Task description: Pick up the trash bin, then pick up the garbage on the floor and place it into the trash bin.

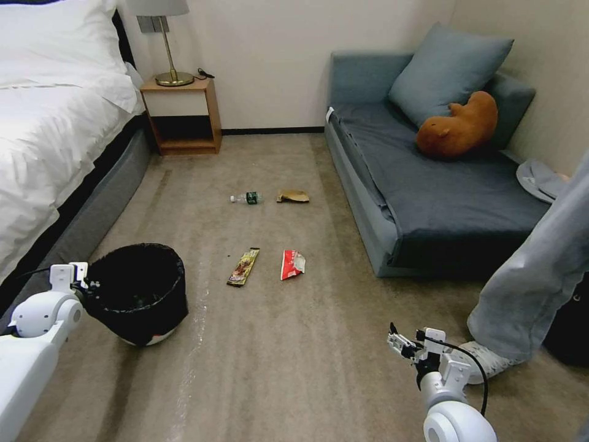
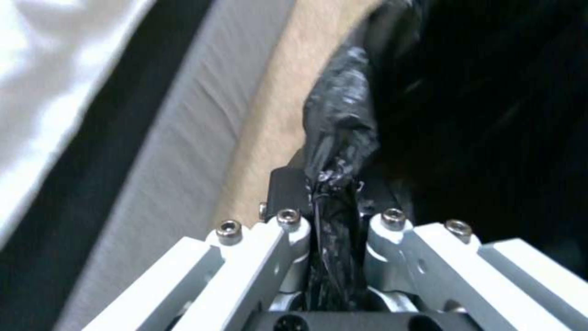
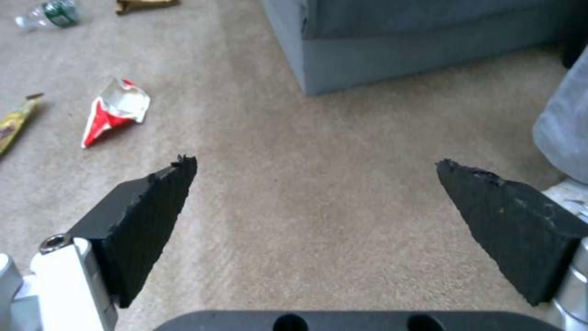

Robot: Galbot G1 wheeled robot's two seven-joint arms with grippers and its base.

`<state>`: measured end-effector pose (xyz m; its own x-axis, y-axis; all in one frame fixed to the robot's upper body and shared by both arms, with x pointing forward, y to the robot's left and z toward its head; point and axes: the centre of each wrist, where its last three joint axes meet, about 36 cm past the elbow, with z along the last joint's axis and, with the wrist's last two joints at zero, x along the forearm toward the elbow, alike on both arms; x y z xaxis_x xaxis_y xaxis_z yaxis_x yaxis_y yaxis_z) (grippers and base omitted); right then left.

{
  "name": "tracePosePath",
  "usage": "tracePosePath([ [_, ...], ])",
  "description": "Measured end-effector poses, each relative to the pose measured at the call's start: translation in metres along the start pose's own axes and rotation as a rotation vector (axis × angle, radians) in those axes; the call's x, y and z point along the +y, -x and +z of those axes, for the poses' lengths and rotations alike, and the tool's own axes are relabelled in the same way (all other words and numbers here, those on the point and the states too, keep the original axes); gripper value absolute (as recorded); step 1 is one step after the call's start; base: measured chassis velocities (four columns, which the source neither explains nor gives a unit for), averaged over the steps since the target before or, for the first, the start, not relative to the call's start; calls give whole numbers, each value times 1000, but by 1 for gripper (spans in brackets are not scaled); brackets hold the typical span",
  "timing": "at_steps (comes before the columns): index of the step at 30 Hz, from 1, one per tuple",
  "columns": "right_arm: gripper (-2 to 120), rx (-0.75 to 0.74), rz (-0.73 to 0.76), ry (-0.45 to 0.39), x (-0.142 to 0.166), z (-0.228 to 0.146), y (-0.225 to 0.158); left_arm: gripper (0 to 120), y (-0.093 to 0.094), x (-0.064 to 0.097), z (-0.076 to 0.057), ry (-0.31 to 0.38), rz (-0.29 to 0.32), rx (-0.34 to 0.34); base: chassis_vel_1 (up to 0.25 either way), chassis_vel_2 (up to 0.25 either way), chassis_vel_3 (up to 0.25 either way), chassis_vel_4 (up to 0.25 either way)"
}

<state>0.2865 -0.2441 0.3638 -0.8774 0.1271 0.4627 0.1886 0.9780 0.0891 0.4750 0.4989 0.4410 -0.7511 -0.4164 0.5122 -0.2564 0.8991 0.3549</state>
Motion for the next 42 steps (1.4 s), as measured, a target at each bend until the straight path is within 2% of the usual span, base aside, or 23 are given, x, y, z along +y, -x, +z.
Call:
tracePosePath([
  [2,100,-7,-13,5,1,-1,-2,6,-8,5,-11,19,-19,-46,0,0,0,0],
  [3,100,-7,-13,5,1,-1,-2,6,-8,5,-11,19,-19,-46,0,0,0,0],
  [5,100,-15,-27,9,2,-3,-3,6,-17,10,-19,41,-32,-95,0,0,0,0],
  [9,100,-25,-39,9,3,-6,-3,6,-27,11,-26,52,-34,-131,0,0,0,0],
  [16,100,-75,-83,0,3,-16,-6,5,-47,18,-36,95,-72,-228,0,0,0,0],
  [21,100,-93,-96,1,3,-18,-7,5,-52,21,-37,97,-76,-243,0,0,0,0],
  [23,100,-118,-109,-4,3,-22,-10,5,-64,23,-42,104,-78,-274,0,0,0,0],
  [30,100,-130,-106,-8,2,-24,-8,5,-81,23,-48,118,-79,-316,0,0,0,0],
  [40,100,-121,-107,-7,1,-21,-6,5,-83,24,-47,123,-84,-320,0,0,0,0],
  [42,100,-115,-114,-1,0,-18,-4,5,-83,23,-44,126,-83,-319,0,0,0,0],
])
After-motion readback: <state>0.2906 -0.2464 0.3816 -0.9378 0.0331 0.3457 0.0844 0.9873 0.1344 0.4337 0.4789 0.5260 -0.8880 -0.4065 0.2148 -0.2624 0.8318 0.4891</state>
